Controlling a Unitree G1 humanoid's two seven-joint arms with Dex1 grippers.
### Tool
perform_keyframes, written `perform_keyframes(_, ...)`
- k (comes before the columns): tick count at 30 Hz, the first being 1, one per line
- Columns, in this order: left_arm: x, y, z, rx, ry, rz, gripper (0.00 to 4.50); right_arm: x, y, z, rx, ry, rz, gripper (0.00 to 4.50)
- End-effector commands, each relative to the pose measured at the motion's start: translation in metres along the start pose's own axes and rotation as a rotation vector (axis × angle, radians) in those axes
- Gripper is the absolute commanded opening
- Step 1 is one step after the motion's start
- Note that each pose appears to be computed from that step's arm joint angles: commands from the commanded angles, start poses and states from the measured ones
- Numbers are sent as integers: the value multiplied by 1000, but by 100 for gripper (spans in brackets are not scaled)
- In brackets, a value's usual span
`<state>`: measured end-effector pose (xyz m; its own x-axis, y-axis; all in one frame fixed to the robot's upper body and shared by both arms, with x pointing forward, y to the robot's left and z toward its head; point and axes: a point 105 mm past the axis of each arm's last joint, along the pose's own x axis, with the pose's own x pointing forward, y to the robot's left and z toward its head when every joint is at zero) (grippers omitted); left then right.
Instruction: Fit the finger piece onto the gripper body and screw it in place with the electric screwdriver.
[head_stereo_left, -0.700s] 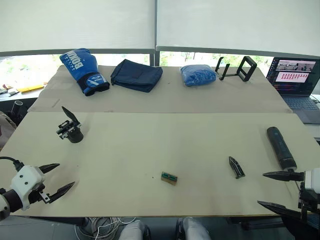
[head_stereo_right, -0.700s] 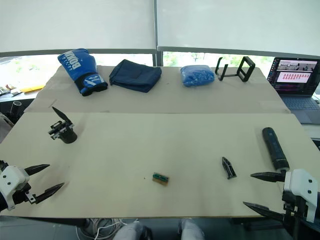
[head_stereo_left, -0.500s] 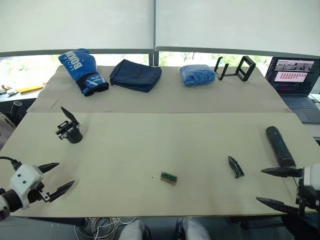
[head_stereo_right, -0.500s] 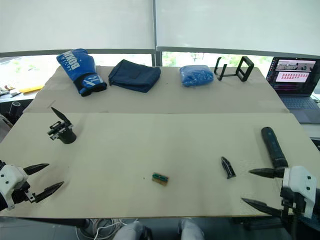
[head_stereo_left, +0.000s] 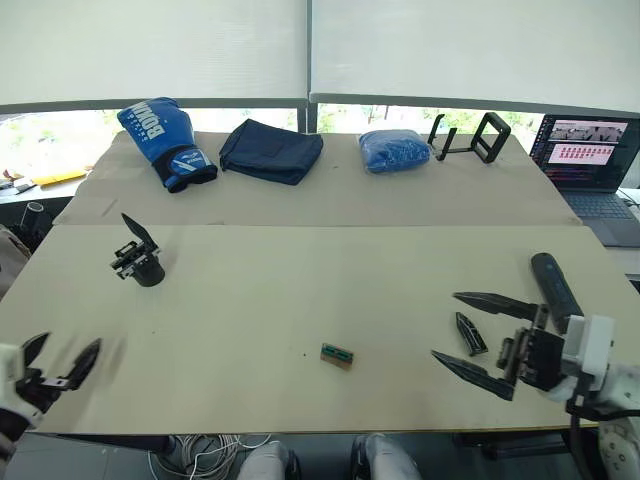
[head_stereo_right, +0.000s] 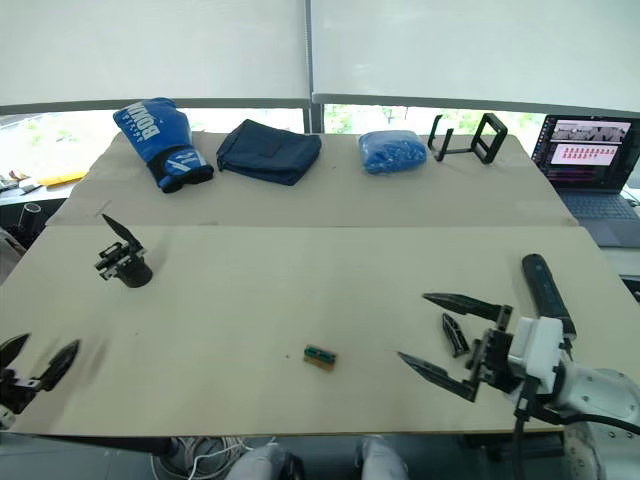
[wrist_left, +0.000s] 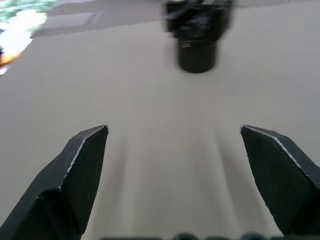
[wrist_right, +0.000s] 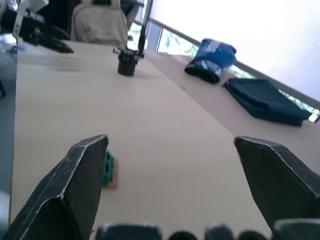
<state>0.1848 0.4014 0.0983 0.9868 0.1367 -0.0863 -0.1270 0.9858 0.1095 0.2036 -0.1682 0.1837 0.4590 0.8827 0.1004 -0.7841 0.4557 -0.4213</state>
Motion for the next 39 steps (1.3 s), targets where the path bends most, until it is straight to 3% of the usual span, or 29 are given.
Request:
perform_keyframes(1,-7,19,8,-27,-72,140,450,18,8,15,-22,-78,23,442)
perform_keyframes(7,14,5,18,-28,-123,147,450,29,13,16,-22,-99,52,442)
perform_keyframes(19,83,-45,12,29,-9,-72,450,16,5,-2,-33,-89,20,442)
perform_keyframes(30,142,-82,12,22,-14,-121,450,9,13,-9,-67,-82,13,442)
perform_keyframes(39,165,-91,11,20,-16,-118,450,10,15,-8,-77,-75,-1,442)
